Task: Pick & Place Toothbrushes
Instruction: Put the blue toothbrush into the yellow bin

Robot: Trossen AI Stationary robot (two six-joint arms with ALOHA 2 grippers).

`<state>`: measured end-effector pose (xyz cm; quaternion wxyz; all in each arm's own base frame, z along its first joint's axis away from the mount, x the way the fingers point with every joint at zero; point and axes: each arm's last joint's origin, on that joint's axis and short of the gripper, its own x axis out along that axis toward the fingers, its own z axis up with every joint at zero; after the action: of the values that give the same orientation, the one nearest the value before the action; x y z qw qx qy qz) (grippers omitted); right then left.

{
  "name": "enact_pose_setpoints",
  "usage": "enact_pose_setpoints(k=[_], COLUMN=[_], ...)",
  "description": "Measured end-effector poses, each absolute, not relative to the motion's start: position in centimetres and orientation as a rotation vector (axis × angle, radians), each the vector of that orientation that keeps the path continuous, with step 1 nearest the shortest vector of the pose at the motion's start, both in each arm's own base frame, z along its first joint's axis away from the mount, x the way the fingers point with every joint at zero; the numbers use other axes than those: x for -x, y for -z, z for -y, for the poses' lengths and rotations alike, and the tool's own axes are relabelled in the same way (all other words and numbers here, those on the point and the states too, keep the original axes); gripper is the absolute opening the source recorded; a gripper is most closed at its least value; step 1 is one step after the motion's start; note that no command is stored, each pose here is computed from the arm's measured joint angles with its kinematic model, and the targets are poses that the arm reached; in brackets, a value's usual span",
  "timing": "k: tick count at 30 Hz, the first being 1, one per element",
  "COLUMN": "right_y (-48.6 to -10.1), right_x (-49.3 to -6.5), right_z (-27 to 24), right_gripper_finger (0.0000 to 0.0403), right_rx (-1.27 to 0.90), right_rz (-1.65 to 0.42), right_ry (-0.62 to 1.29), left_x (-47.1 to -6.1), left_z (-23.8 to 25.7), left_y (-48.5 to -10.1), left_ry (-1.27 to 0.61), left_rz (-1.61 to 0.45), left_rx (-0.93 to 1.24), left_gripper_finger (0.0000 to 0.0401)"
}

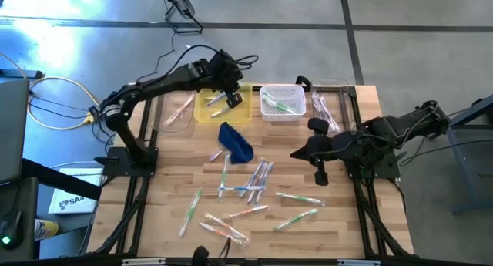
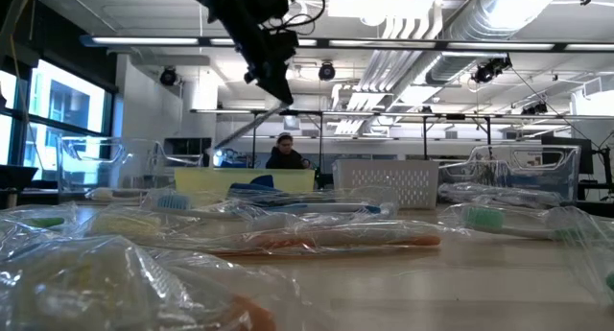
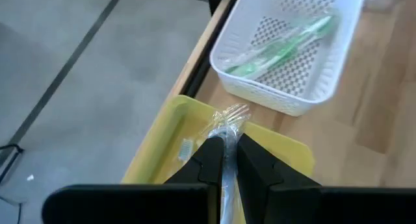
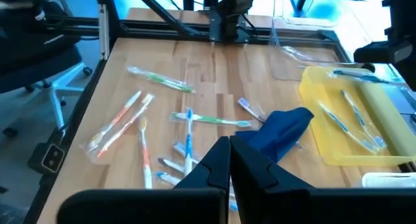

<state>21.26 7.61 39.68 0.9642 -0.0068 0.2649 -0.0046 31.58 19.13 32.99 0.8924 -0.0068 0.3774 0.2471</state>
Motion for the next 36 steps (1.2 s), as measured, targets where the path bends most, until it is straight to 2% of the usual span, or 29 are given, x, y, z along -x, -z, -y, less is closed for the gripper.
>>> enact_pose_setpoints(k=[20,31,36], right_y=[-39.7,-39.7,-39.7], right_x=[-21.3,-21.3,-21.3], right_z=[-7.5,-7.5,-7.5], right_gripper_finger=[0.0002,0.0002,0.0002], right_rx=[-0.047,-0.047,-0.047], right_rz=[-0.528,-0.528,-0.528], right_ry=[0.059,0.059,0.059], left_x=[-34.3,-34.8,-34.7], left_z=[-22.7,-23.0,-23.1], left_y=[-25.6,-24.3,-24.3], left_ry=[-0.473,-0.469,-0.507], left_rz=[-0.940,-0.963,-0.966], left_rx=[0.059,0.065,0.079], left_gripper_finger=[0.0019,0.0021,0.0051])
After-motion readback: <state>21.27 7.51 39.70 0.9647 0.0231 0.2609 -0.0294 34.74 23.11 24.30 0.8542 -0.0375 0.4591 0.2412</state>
